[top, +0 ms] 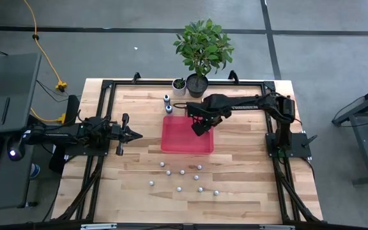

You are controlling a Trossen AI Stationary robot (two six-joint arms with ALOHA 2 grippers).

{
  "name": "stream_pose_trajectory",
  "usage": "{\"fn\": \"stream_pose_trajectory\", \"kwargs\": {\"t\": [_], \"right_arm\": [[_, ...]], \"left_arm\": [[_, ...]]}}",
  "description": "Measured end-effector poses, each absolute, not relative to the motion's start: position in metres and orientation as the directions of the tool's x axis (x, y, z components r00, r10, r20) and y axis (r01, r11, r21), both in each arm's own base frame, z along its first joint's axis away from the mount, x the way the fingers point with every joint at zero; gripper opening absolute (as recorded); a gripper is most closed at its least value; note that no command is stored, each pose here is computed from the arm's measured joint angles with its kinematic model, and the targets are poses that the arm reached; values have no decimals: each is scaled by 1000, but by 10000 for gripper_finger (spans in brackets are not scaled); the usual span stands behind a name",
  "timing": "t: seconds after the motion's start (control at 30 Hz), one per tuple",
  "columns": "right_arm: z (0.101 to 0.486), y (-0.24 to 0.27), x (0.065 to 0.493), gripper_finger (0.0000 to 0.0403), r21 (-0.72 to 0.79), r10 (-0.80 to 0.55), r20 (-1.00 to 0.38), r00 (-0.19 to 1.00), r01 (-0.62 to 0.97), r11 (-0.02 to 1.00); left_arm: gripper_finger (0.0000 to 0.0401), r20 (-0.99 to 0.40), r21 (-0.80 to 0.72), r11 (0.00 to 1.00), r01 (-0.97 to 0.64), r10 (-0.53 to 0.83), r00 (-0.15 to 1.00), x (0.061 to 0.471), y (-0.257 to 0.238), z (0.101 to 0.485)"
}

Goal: Pick & Place food coloring
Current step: Put the small purple food coloring bottle into the pink container

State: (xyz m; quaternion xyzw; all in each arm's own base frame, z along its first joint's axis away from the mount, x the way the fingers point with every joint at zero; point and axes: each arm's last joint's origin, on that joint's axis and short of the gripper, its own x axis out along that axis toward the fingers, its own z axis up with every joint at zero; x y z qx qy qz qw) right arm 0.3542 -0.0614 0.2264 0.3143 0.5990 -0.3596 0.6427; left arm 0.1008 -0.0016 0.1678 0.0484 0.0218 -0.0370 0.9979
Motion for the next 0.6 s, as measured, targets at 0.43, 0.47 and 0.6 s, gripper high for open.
{"fn": "stream_pose_trajectory", "kwargs": {"t": [0.43,0.47,0.6], "right_arm": [[272,5,330,113,41,-44,-995,92,754,656],[274,10,328,113,41,-39,-995,88,753,657],[276,30,323,113,60,9,-997,71,756,652]], "left_arm": [[0,-47,95,993,76,-72,996,101,-2,168],[0,-47,95,993,76,-72,996,101,-2,168],[0,-47,95,993,76,-72,996,101,-2,168]]}}
